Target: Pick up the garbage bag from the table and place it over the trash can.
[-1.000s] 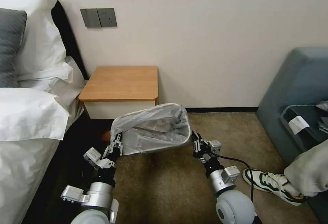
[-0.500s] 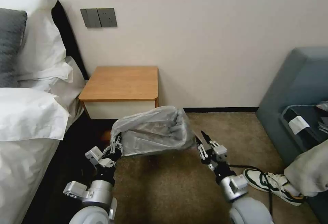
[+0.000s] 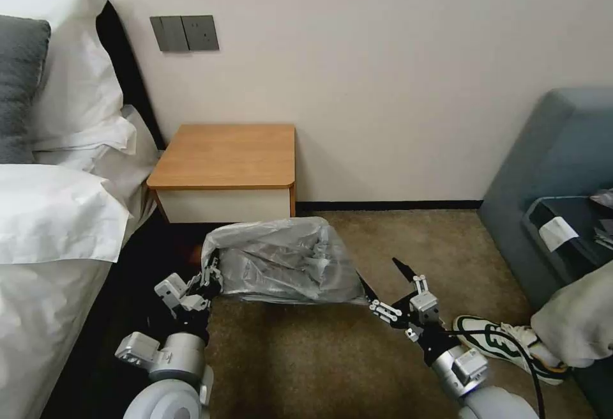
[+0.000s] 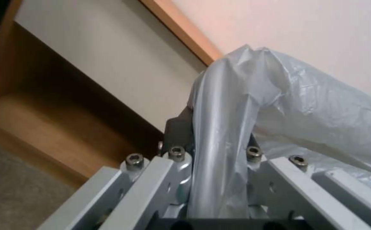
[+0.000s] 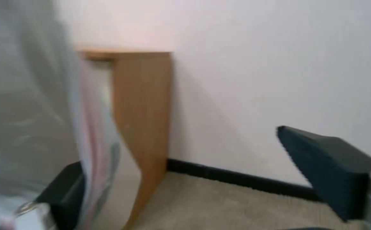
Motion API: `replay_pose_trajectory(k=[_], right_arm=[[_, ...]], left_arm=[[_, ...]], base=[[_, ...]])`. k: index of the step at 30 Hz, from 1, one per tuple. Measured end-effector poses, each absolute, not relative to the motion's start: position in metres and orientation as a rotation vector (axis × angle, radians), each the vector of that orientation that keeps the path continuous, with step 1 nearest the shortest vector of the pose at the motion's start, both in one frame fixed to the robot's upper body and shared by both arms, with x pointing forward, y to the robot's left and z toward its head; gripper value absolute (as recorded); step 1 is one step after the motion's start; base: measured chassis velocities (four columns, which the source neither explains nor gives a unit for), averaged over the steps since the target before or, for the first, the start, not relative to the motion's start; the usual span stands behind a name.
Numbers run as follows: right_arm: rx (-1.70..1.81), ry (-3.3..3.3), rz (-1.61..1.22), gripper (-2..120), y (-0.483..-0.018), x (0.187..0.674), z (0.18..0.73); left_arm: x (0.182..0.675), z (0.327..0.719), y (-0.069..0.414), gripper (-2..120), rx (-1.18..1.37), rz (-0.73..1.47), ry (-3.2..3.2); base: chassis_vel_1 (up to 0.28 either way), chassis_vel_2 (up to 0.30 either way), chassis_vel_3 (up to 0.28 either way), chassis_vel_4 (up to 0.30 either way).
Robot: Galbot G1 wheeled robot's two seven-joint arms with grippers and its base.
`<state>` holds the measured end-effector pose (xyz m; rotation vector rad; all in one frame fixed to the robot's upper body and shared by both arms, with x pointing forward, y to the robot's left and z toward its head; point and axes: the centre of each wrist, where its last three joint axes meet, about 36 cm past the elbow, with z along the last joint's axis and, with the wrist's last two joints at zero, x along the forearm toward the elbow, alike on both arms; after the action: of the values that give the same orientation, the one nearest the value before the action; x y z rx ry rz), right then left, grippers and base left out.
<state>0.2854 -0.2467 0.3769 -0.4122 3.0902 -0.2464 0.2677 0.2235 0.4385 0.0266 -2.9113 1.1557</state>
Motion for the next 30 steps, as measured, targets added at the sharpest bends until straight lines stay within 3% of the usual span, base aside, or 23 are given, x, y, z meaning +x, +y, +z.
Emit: replay_pose_trajectory(k=[4,11,13,18,30], right_arm=[[-0.331,3.164,0.018,100,-0.241,0.296,0.376],[-0.3,3.261,0.196,100,-0.242,0.312,0.381],[-0.286,3.332,0.428,100,-0.242,0.32,0.39],[-0.266,3.368,0.679,100,-0.242,0.329,0.402],[-0.394,3.324,1.124,100,-0.235,0.314,0.445]], left_arm=[[0.265,0.44,0.221,6,-0.004,1.176,-2.89],[0.263,0.45,0.219,6,-0.05,1.242,-2.847],[0.263,0.452,0.219,6,-0.06,1.249,-2.837],[0.263,0.452,0.219,6,-0.06,1.244,-2.838],[0.272,0.436,0.223,6,0.018,1.088,-2.892]], base=[[0.0,0.0,0.0,0.0],[0.0,0.0,0.0,0.0],[0.0,0.0,0.0,0.0],[0.0,0.0,0.0,0.0],[0.0,0.0,0.0,0.0]])
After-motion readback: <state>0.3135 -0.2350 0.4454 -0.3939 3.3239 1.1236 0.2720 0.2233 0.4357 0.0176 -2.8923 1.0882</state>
